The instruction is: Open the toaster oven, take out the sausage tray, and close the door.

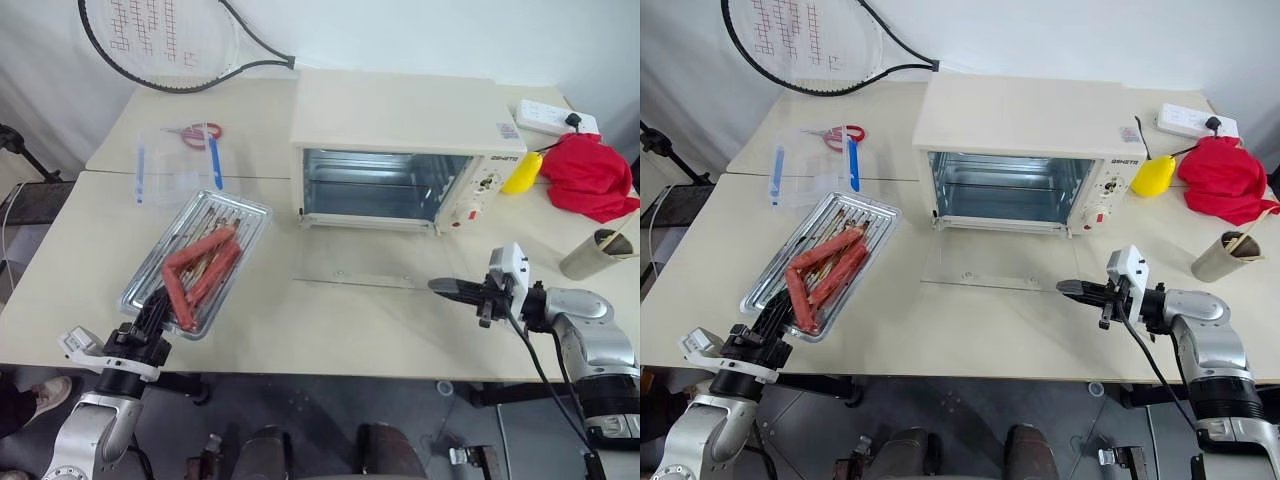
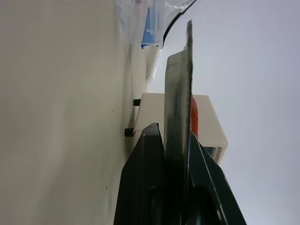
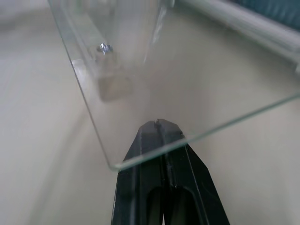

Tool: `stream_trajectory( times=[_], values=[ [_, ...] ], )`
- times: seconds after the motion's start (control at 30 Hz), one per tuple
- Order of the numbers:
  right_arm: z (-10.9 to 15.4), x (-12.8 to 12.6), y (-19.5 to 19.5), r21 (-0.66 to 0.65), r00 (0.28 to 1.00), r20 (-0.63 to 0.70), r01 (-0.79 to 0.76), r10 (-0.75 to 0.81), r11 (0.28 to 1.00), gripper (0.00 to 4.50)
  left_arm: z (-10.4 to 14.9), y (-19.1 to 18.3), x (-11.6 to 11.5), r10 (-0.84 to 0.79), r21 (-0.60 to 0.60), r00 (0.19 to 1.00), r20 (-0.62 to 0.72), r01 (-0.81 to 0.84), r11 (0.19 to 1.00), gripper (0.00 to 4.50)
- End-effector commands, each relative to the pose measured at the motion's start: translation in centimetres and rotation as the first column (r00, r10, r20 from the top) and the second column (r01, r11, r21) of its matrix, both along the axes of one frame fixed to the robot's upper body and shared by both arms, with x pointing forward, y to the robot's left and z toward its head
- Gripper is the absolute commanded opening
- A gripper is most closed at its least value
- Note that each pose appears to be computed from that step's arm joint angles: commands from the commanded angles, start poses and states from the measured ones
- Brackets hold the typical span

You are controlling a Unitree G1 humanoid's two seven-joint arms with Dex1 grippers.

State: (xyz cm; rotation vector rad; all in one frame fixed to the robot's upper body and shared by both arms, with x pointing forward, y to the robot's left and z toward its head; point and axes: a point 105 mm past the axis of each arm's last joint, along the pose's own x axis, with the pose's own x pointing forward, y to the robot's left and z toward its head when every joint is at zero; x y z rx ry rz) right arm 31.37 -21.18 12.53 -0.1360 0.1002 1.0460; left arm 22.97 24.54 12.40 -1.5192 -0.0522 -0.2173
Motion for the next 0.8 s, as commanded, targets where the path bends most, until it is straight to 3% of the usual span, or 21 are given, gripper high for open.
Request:
stream_trajectory(
  times=[0.03,0.1,0.3,0.5,0.6,0.7,0.8],
  values=[
    [3.5,0.1,-0.3,0.099,0.996,0.084,0.027,-0.036,0.995,0.04,1.6,-0.1,-0.5,0.002,0.017,0.998,0.062,-0.003,1.000,0.00],
    [4.1,0.1,-0.4,0.122,0.993,0.097,0.048,-0.060,0.991,0.04,1.6,-0.2,-0.5,0.001,0.018,0.998,0.062,-0.003,1.000,0.00],
    [10.1,0.5,-0.3,0.323,0.974,0.169,0.088,-0.149,0.942,0.04,1.6,-1.4,-1.0,-0.075,0.064,0.995,0.062,0.071,0.995,0.00],
    [11.6,-0.7,0.9,0.355,0.978,0.156,0.073,-0.136,0.932,0.04,1.8,-2.2,-1.0,-0.147,0.106,0.986,0.073,0.138,0.985,0.00],
    [11.9,-1.6,1.5,0.343,0.979,0.157,0.069,-0.130,0.937,0.65,1.9,-2.8,-1.0,-0.194,0.125,0.978,0.078,0.183,0.975,0.00],
    [10.2,-4.2,1.9,0.209,0.976,0.195,0.051,-0.093,0.977,1.65,1.6,-3.9,-1.2,-0.294,0.162,0.954,0.060,0.281,0.946,0.00],
    [9.0,-5.7,1.2,0.165,0.977,0.181,0.081,-0.111,0.983,2.68,1.3,-4.5,-1.6,-0.381,0.196,0.924,0.045,0.365,0.910,0.00]
  ],
)
